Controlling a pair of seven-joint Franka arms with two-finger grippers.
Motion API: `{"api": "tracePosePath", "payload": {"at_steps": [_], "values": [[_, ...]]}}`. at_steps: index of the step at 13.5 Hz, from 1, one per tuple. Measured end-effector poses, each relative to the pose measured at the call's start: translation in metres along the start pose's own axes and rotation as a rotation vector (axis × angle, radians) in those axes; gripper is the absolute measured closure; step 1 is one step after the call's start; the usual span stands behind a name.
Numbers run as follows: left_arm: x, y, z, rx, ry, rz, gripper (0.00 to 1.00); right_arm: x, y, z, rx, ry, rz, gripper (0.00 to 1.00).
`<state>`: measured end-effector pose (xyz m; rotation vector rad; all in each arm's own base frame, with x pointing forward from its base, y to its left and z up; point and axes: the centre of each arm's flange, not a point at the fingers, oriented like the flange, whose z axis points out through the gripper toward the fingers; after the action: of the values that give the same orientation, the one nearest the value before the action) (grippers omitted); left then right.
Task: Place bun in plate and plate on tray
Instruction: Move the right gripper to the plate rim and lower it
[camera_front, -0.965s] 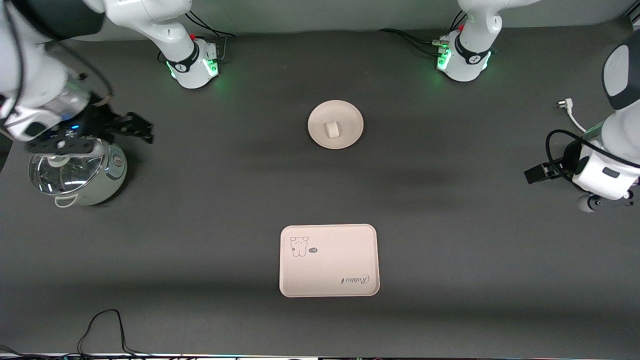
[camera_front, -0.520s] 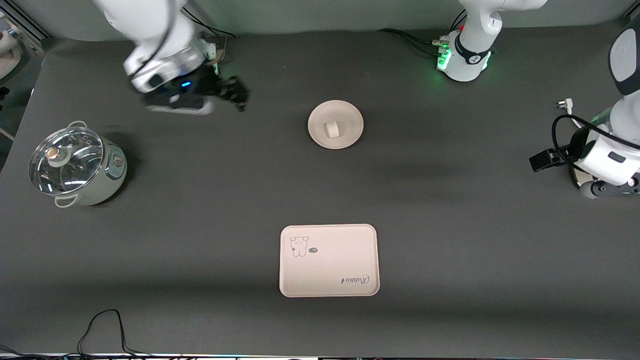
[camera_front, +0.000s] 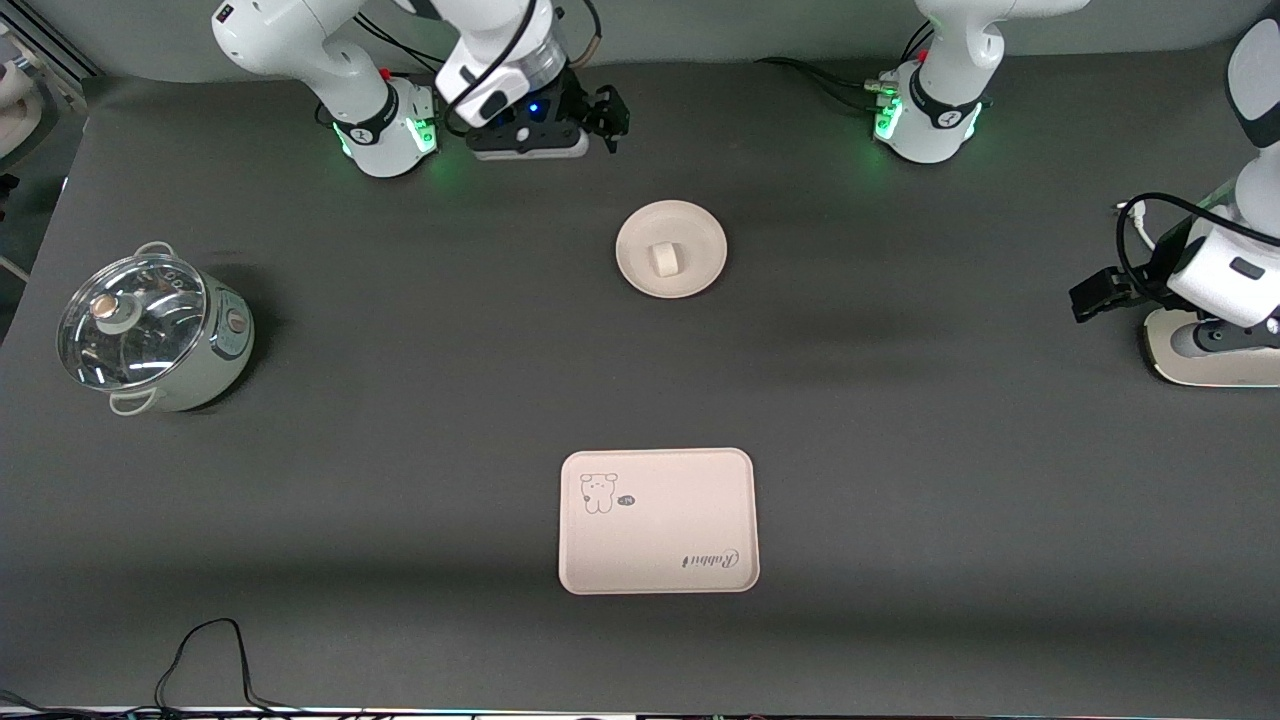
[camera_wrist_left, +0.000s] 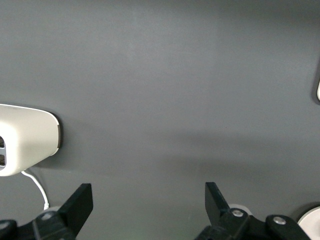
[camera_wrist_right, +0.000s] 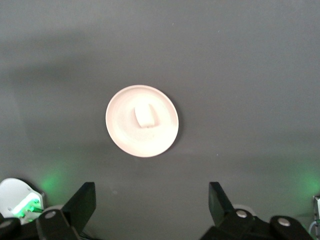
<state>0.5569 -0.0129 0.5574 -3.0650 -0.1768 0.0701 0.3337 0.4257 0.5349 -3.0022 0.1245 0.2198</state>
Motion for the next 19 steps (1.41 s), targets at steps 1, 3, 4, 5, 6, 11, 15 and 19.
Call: {"api": "tracePosePath", "payload": {"at_steps": [1, 3, 4, 5, 6, 11, 15, 19], "values": [[0.000, -0.002, 0.000, 0.000, 0.001, -0.002, 0.00, -0.008, -0.001, 0.003, -0.004, -0.001, -0.026, 0.00], [0.001, -0.002, -0.002, 0.001, 0.003, -0.002, 0.00, -0.012, 0.003, 0.014, 0.007, 0.013, -0.051, 0.00], [0.001, -0.002, -0.003, 0.002, 0.000, -0.002, 0.00, -0.010, 0.007, 0.027, 0.015, 0.023, -0.054, 0.00], [0.002, -0.002, -0.004, 0.002, -0.002, -0.001, 0.00, -0.011, 0.010, 0.045, 0.020, 0.033, -0.059, 0.00], [0.003, -0.002, -0.004, 0.002, -0.003, -0.001, 0.00, -0.013, 0.012, 0.067, 0.025, 0.045, -0.062, 0.00], [0.010, -0.003, -0.020, -0.003, 0.026, -0.004, 0.00, -0.023, 0.033, 0.177, 0.040, 0.097, -0.069, 0.00], [0.014, 0.000, -0.024, -0.005, 0.029, 0.001, 0.00, -0.027, 0.035, 0.247, 0.067, 0.135, -0.089, 0.00], [0.021, 0.002, -0.015, -0.005, 0.016, 0.004, 0.00, -0.023, 0.043, 0.313, 0.090, 0.167, -0.088, 0.00]]}}
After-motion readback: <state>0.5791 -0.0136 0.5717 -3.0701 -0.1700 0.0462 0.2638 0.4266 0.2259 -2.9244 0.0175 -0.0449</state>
